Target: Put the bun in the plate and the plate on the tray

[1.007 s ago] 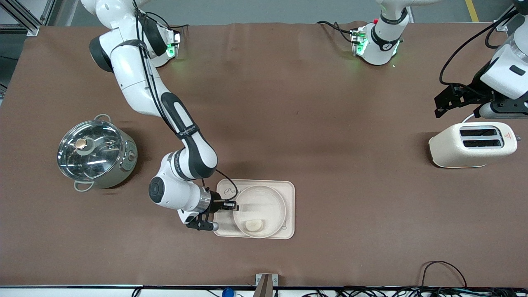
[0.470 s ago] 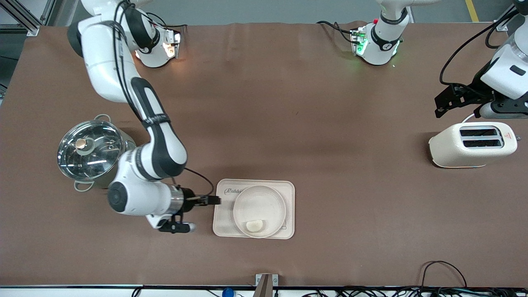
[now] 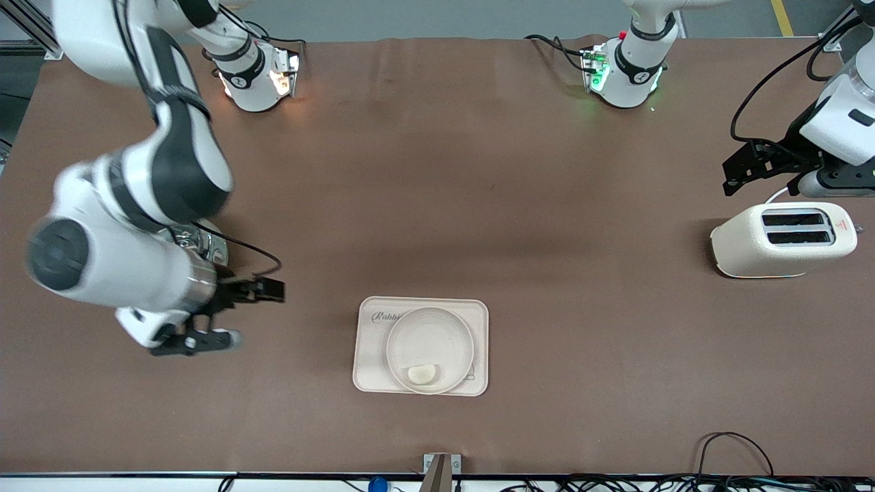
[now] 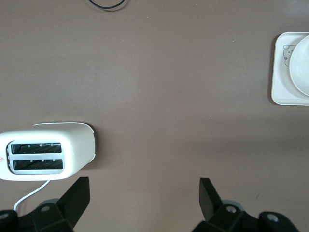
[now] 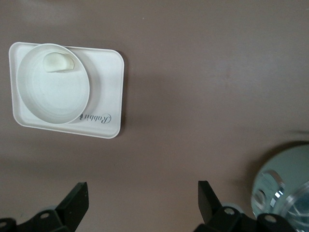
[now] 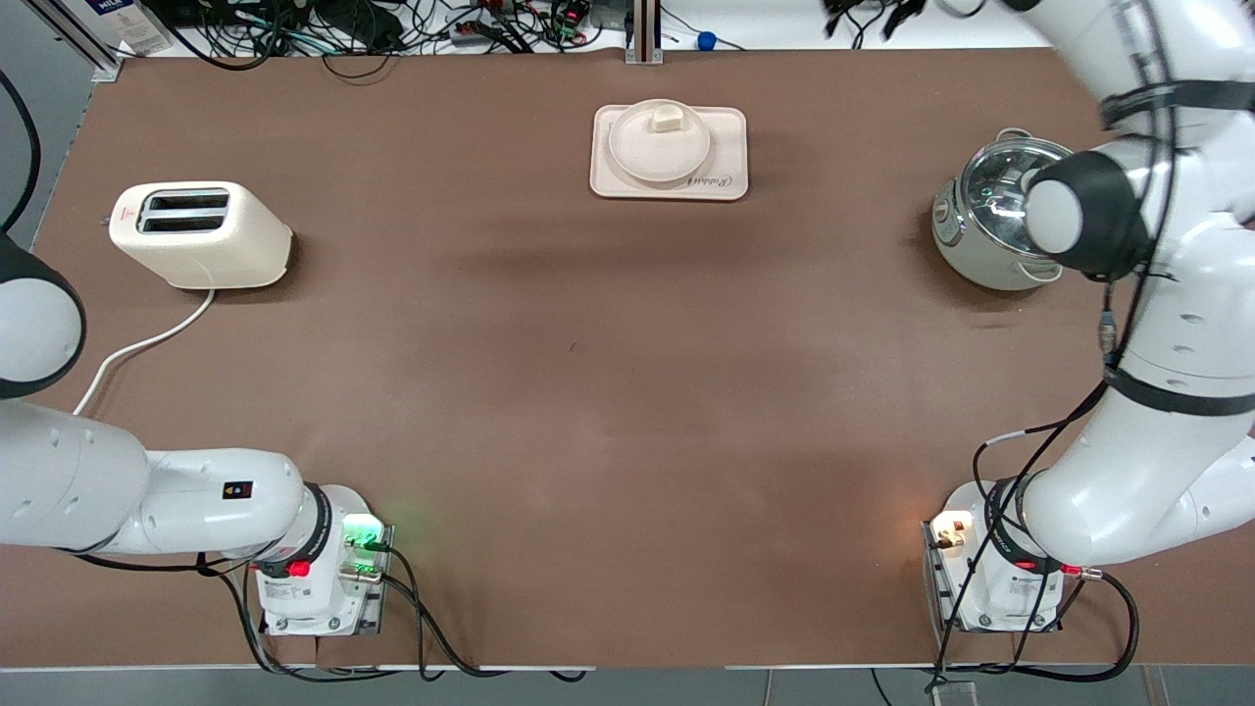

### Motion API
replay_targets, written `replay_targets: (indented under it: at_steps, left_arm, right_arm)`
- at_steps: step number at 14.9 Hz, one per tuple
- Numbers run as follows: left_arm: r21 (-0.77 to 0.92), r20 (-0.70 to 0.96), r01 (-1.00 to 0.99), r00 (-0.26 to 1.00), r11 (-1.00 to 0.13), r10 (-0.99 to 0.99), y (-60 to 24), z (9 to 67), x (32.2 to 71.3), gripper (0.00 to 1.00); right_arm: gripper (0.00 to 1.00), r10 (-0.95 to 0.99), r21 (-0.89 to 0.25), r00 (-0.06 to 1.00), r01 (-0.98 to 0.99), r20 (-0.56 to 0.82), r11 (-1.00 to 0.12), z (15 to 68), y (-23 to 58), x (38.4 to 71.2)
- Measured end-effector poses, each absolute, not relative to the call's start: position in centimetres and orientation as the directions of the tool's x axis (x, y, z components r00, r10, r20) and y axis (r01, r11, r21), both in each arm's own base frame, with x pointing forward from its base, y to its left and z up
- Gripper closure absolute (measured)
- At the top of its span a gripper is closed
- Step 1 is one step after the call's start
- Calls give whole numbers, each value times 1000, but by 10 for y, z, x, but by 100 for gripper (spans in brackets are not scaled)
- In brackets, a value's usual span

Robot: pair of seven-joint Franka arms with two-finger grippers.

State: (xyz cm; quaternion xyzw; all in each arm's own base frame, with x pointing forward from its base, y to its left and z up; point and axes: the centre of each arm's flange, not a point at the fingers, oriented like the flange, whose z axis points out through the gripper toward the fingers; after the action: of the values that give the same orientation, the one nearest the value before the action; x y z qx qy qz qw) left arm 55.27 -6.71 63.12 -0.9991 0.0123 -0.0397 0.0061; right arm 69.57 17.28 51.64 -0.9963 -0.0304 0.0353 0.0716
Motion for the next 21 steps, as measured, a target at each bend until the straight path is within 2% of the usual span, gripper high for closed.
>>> replay_targets:
  at_steps: [4,10,15,21]
  left_arm:
    - [-13,79,-24,997,-1000,-25,-67,631,553,0]
    - [-13,78,-23,997,-1000,-24,-67,631,553,0]
    - [-13,77,-22,997,-1000,-23,-66,631,553,0]
    - [-13,77,-22,997,-1000,-23,-66,631,553,0]
  right_arm:
    - [0,14,-149,1000,12,-10,-989,594,125,667]
    - [0,-25,-67,1000,-25,-5,-997,650,69,600]
    - [0,-62,-70,998,-62,-4,-996,655,15,540]
    - [0,-53,-50,999,-52,1,-997,629,-33,502]
